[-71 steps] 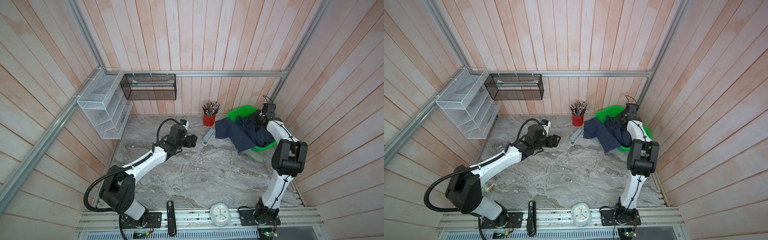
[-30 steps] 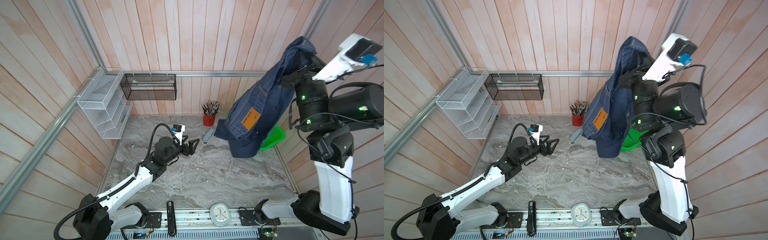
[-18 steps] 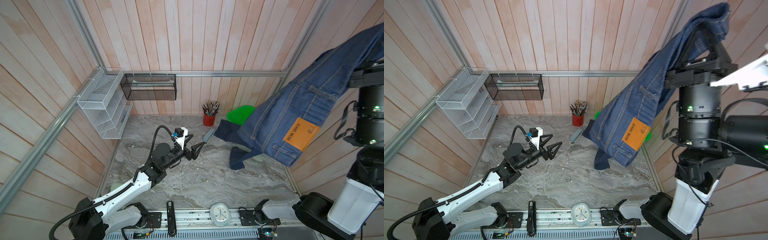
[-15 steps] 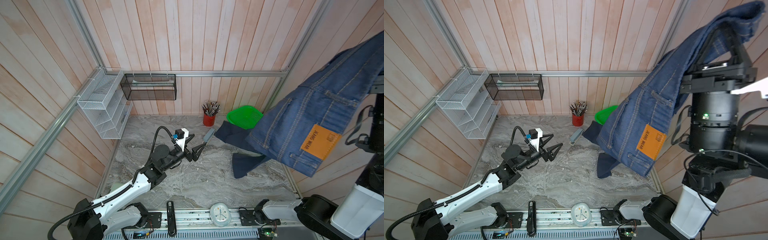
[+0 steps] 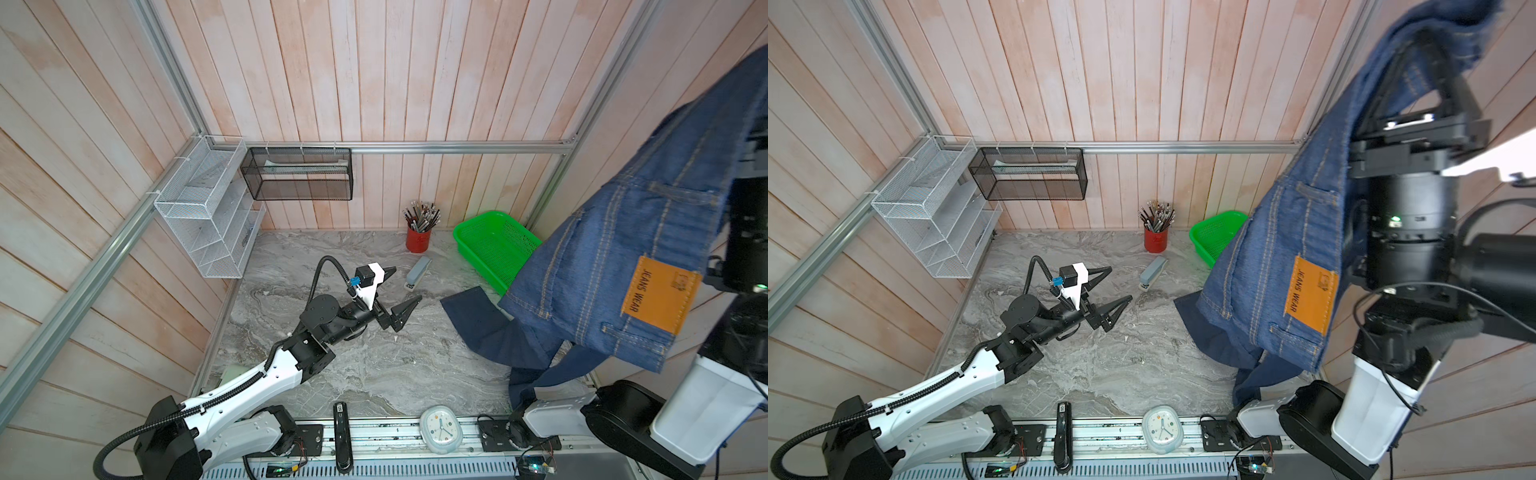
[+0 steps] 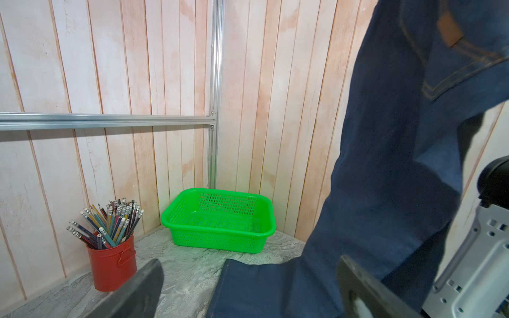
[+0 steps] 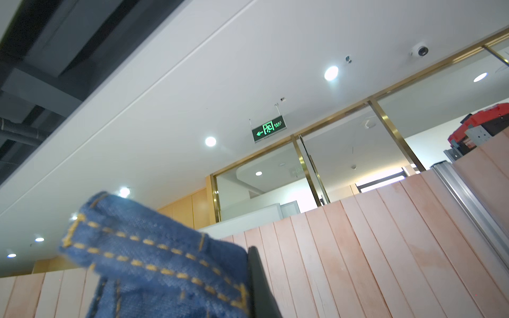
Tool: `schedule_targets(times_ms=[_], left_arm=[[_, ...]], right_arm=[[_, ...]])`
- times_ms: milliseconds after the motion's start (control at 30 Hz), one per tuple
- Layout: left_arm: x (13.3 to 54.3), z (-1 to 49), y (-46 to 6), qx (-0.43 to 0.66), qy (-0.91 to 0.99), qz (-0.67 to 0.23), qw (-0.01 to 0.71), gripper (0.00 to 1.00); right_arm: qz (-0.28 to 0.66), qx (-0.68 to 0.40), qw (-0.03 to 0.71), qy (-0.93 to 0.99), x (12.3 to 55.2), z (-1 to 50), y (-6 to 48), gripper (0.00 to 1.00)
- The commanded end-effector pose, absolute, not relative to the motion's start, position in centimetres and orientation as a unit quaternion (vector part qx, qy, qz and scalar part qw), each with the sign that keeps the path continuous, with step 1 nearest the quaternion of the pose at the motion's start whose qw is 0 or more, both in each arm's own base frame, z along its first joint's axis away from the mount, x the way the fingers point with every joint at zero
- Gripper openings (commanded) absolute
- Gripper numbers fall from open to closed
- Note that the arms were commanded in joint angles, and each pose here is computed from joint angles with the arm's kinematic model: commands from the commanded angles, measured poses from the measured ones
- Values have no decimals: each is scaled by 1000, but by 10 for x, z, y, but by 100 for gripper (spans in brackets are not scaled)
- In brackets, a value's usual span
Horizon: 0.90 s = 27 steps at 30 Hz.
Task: Fold and stack the trousers
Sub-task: Place the trousers at the middle-right of the table.
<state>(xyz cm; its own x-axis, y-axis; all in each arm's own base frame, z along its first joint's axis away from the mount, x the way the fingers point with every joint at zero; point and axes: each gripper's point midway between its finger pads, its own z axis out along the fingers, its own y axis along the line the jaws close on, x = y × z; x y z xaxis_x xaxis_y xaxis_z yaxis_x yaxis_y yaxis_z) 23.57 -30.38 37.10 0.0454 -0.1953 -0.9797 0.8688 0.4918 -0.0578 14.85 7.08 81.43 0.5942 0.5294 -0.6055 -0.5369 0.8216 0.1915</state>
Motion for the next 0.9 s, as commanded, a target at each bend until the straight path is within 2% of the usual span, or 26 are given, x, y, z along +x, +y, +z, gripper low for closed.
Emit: schedule_targets(times_ms=[0, 200, 400, 600, 867], left_arm=[[223, 405, -301, 308, 519, -414, 681, 100], [211, 416, -302, 319, 497, -418, 691, 100], [210, 420, -293, 310, 501, -403, 701, 100], [216, 422, -279, 307, 524, -349, 713, 100], [227, 442, -276, 339, 518, -270, 738, 100]], right_arm=[[246, -19, 871, 425, 212, 779, 107, 0], [204, -72, 805, 553, 287, 702, 165, 0], [211, -139, 725, 641, 319, 619, 211, 0], [239, -201, 660, 683, 314, 560, 236, 0], [306, -291, 629, 653, 269, 552, 253, 0]])
